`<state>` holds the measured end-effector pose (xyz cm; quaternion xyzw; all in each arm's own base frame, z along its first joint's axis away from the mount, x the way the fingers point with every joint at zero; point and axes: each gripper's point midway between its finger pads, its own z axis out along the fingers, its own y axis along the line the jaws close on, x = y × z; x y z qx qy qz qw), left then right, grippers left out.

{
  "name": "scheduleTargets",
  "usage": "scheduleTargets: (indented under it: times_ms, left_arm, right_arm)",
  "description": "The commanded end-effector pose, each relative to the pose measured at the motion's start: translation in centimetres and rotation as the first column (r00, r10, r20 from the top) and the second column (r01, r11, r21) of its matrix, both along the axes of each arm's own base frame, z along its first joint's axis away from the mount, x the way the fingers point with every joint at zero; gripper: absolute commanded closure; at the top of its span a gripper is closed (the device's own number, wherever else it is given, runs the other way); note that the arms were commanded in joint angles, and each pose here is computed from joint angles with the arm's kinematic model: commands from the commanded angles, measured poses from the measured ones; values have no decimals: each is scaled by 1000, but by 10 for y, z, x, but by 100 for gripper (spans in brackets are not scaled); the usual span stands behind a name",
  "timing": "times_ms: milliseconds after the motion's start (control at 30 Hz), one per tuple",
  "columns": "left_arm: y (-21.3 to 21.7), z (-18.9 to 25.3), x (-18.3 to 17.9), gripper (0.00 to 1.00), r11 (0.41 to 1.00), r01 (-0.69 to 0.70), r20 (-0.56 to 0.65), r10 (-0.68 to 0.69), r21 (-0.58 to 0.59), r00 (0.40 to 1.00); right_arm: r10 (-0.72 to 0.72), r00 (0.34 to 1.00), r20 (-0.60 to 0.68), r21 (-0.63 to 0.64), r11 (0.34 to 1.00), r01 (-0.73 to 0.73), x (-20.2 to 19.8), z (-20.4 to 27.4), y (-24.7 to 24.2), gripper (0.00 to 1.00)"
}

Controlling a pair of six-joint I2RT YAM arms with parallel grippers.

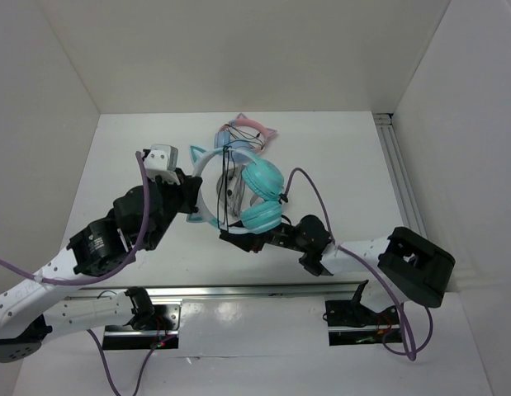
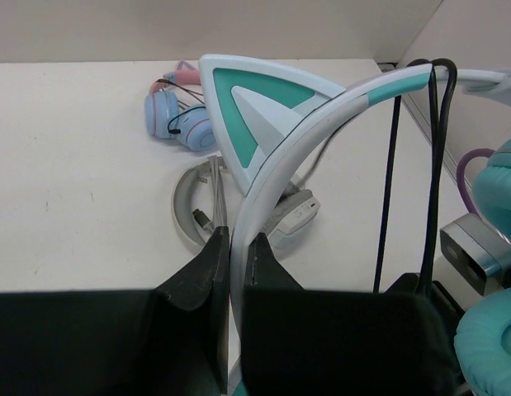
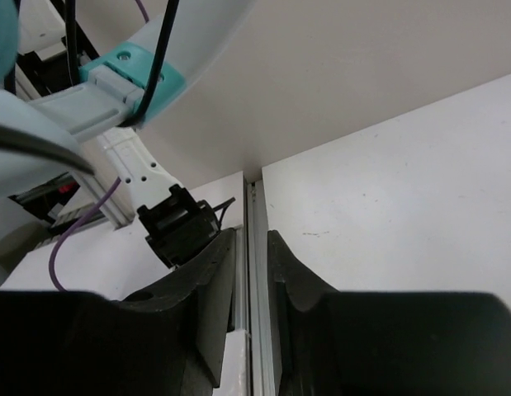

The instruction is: Wrap the headphones

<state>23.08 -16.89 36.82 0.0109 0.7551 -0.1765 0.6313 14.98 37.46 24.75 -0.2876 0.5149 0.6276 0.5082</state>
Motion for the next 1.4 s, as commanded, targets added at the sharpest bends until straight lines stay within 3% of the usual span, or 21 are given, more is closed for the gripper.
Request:
scheduleTargets:
  times_ms: [0, 200, 467, 600, 833, 1033, 1167, 1367]
  left_arm:
    - [13, 68, 4, 100, 972, -44, 152, 80, -232, 985]
    - [20, 61, 4, 100, 974, -71, 156, 106, -215, 982]
    - [28, 47, 4, 100, 968, -98, 170, 140, -232, 976]
    - [32, 34, 7, 100, 965, -140, 150, 176, -220, 973]
    - [45, 22, 12, 100, 951, -233, 138, 264, -202, 955]
    - [52, 23, 27, 100, 947, -308, 194, 321, -94, 927]
    - [61, 22, 41, 100, 935, -344, 240, 354, -82, 904]
    - [83, -9, 66, 100, 884, -461, 168, 468, -81, 867]
  right_arm:
    - [-75, 972, 223, 266, 964, 13, -19, 69, -29, 70]
    - [-203, 959, 197, 163, 971, 173, -8, 35, -51, 65]
    - [-443, 880, 172, 124, 896, 427, 6, 20, -112, 58]
    - [-500, 847, 180, 110, 866, 488, 7, 21, -132, 54]
    - [-530, 829, 180, 44, 846, 531, 13, 21, -138, 53]
    - [-532, 828, 176, -9, 841, 542, 19, 11, -133, 52]
    - [-509, 841, 183, -44, 851, 524, 19, 0, -125, 52]
    - [-488, 857, 169, -52, 863, 502, 17, -6, -121, 52]
